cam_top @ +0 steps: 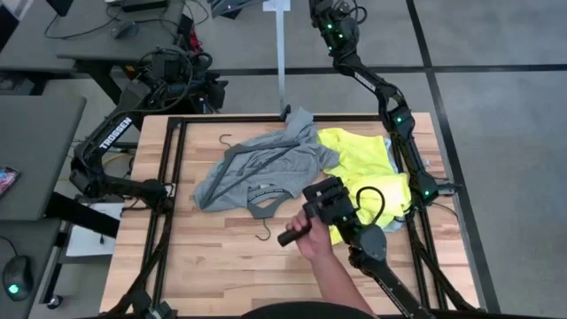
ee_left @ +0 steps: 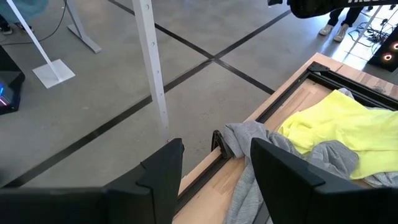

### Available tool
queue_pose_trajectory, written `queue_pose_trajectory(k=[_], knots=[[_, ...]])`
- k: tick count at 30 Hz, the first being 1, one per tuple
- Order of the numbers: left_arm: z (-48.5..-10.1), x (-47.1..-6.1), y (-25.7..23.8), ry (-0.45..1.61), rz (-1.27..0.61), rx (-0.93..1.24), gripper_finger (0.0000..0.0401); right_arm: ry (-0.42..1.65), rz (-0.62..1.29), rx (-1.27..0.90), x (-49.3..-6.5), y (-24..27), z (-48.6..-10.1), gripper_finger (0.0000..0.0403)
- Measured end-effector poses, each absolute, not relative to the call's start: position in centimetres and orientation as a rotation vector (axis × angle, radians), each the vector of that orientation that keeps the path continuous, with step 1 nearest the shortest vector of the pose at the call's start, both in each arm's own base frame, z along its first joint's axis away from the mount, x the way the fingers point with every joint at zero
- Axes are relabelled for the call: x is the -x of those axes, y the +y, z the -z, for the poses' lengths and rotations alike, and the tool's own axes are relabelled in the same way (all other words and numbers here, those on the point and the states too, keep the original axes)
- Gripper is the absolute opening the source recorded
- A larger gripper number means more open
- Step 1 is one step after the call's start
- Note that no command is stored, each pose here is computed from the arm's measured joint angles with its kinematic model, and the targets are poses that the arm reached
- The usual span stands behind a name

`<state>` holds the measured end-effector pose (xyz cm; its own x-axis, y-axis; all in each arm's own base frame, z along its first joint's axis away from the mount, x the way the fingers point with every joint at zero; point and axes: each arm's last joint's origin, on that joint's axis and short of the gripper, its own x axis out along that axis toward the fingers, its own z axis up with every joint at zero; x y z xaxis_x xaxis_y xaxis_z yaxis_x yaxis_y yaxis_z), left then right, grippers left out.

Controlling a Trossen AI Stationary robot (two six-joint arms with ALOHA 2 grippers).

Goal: Hang clothes
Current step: Remove the black hanger from clothes rack

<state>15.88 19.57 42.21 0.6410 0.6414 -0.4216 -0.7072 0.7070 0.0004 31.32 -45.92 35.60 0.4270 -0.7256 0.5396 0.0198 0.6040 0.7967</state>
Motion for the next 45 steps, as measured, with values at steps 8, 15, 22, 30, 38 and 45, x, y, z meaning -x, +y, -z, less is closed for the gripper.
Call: queue_pose_trajectory(k=[8,15,22,30,38,45], knots=[[-42.3,-15.9,19.6,0.409,-0.772,0.16,0.0173,-1.066,0.588,-0.774,-31.1,-46.0,-35.8,0.021],[-42.3,-15.9,19.6,0.412,-0.77,0.15,0.0173,-1.106,0.598,-0.731,-30.4,-46.2,-36.1,0.0193],[-42.3,-15.9,19.6,0.413,-0.77,0.152,0.0173,-1.131,0.586,-0.705,-29.9,-46.3,-36.4,0.0165],[-42.3,-15.9,19.6,0.412,-0.77,0.154,0.0173,-1.124,0.588,-0.71,-29.9,-46.3,-36.4,0.0067],[-42.3,-15.9,19.6,0.413,-0.77,0.152,0.0173,-1.136,0.554,-0.708,-30.0,-46.1,-36.7,0.0019],[-42.3,-15.9,19.6,0.414,-0.77,0.152,0.0173,-1.13,0.494,-0.729,-30.3,-45.7,-36.8,0.0015]])
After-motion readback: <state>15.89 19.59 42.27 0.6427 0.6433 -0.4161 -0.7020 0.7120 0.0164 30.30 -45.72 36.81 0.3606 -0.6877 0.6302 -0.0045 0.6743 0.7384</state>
